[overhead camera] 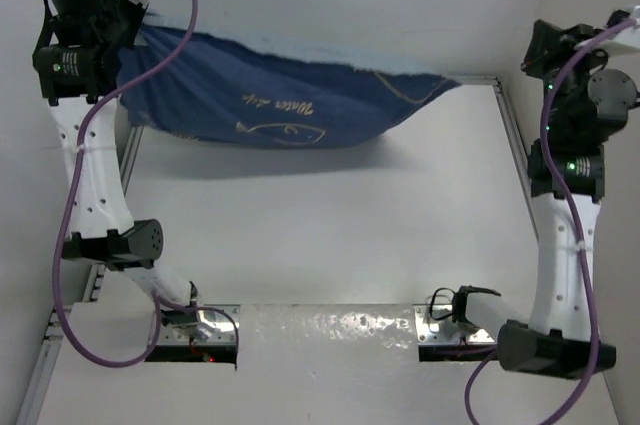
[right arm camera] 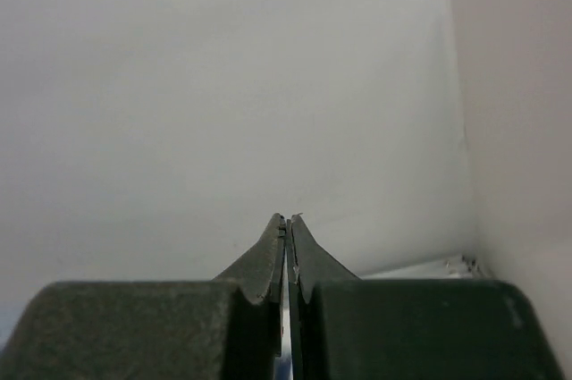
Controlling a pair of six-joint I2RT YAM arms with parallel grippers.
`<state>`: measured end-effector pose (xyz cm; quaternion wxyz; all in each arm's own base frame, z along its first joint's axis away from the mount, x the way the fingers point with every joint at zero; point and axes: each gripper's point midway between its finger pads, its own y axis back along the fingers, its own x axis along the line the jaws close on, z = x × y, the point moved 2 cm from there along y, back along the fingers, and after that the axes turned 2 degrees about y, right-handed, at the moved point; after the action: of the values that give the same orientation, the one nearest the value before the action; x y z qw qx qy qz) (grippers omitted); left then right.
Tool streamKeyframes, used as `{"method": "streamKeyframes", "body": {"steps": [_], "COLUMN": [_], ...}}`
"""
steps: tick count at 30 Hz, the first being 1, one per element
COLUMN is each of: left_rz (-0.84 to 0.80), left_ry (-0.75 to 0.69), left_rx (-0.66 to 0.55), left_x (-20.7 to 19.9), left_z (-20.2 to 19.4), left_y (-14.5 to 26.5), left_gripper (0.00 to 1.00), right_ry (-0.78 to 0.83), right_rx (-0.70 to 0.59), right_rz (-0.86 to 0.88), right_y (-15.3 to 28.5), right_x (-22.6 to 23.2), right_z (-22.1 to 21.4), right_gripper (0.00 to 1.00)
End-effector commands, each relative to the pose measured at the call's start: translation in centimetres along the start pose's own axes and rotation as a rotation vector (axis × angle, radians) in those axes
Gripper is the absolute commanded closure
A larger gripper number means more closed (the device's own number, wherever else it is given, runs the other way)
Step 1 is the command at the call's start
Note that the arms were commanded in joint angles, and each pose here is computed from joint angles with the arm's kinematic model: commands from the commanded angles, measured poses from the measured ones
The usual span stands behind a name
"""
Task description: Put the pillow into the pillowcase
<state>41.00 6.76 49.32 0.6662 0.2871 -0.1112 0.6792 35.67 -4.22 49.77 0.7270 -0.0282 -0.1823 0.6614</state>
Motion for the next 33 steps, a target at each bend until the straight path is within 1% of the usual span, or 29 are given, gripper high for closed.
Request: {"method": "streamKeyframes", "body": {"steps": [1,3,5,6,7,8,9,10,11,12,13,14,15,16,17,19,21,22,24,25,26,27,29,30,31,32,33], "left_rz": [0.166,0.162,0.1,0.04,0.004,-0.04,-0.092,-0.112,-0.118,-0.119,-0.118,-0.11,-0.101,-0.097,-0.091,-0.081,-0.078,-0.077,-0.079,-0.076,-0.074,-0.066,-0.064,-0.065,-0.067,-0.07,-0.075], "left_ry": [-0.072,-0.081,-0.093,-0.095,-0.095,-0.098,-0.102,-0.097,-0.084,-0.076,-0.065,-0.059,-0.056,-0.051,-0.048,-0.045,-0.04,-0.04,-0.04,-0.04,-0.04,-0.04,-0.039,-0.04,-0.041,-0.041,-0.04], "left_rx": [-0.005,-0.009,-0.009,-0.036,-0.036,-0.024,-0.039,-0.035,-0.045,-0.052,-0.05,-0.061,-0.056,-0.05,-0.045,-0.028,-0.005,0.001,0.007,0.011,0.013,0.013,0.02,0.027,0.03,0.034,0.041], "left_x": [3.8,3.8,2.7,1.7,1.0,0.2,-0.7,-1.2,-1.3,-1.4,-1.4,-1.3,-1.1,-1.2,-1.0,-0.9,-0.9,-1.0,-1.0,-1.0,-0.9,-0.8,-0.8,-0.9,-0.9,-1.0,-1.1], "left_z": [1.0,1.1,1.0,1.3,1.2,0.7,0.7,0.5,0.6,0.7,0.7,0.9,0.8,0.7,0.5,0.2,-0.2,-0.4,-0.5,-0.6,-0.6,-0.6,-0.7,-0.9,-1.0,-1.2,-1.4], "left_y": [3.3,4.1,5.3,5.5,5.8,5.9,5.7,5.4,5.2,5.1,4.7,4.5,4.2,4.0,3.8,3.7,3.6,3.7,3.7,3.7,3.7,3.8,3.7,3.6,3.5,3.4,3.2], "left_gripper": [1.0,1.0,1.0,1.0,1.0,1.0,1.0,1.0,1.0,1.0,1.0,1.0,1.0,1.0,1.0,1.0,1.0,1.0,1.0,1.0,1.0,1.0,1.0,1.0,1.0,1.0,1.0], "right_ry": [0.043,0.058,0.079,0.085,0.092,0.111,0.102,0.056,0.02,0.031,0.088,0.221,0.277,0.302,0.262,0.215,0.234,0.255,0.285,0.297,0.316,0.332,0.306,0.3,0.27,0.282,0.304], "right_rx": [-0.009,-0.007,-0.019,-0.009,0.015,0.074,0.154,0.25,0.355,0.436,0.493,0.601,0.649,0.698,0.724,0.769,0.808,0.867,0.931,0.972,0.977,1.013,1.018,1.046,1.025,0.995,1.003], "right_rz": [-0.022,-0.02,-0.008,-0.002,0.038,0.097,0.305,0.402,0.569,0.593,0.59,0.596,0.647,0.632,0.648,0.682,0.729,0.744,0.842,0.861,0.855,0.887,0.889,0.89,0.88,0.859,0.832], "right_y": [1.0,2.7,4.2,4.6,5.0,5.2,5.7,6.1,7.0,7.4,7.7,8.9,10.2,9.9,10.3,11.4,13.2,14.7,18.0,19.6,20.4,22.5,23.7,24.9,25.1,25.4,26.0], "right_x": [-0.2,0.1,0.5,0.6,1.1,1.7,4.5,5.6,8.7,9.8,11.0,11.2,13.5,13.5,14.1,14.6,15.5,15.3,16.9,16.8,16.9,17.0,17.1,16.5,16.8,16.7,16.1], "right_z": [1.2,2.2,3.3,3.2,2.7,1.2,-1.0,-4.2,-7.5,-10.1,-11.9,-15.0,-16.5,-18.0,-18.6,-20.4,-22.2,-24.2,-26.3,-28.1,-28.7,-30.2,-30.6,-31.6,-31.6,-31.4,-32.6], "right_gripper": [1.0,1.0,1.0,1.0,1.0,1.0,1.0,0.91,0.82,0.68,0.52,0.28,0.17,0.04,0.01,0.01,0.01,0.01,0.01,0.01,0.01,0.01,0.01,0.01,0.01,0.01,0.01]}}
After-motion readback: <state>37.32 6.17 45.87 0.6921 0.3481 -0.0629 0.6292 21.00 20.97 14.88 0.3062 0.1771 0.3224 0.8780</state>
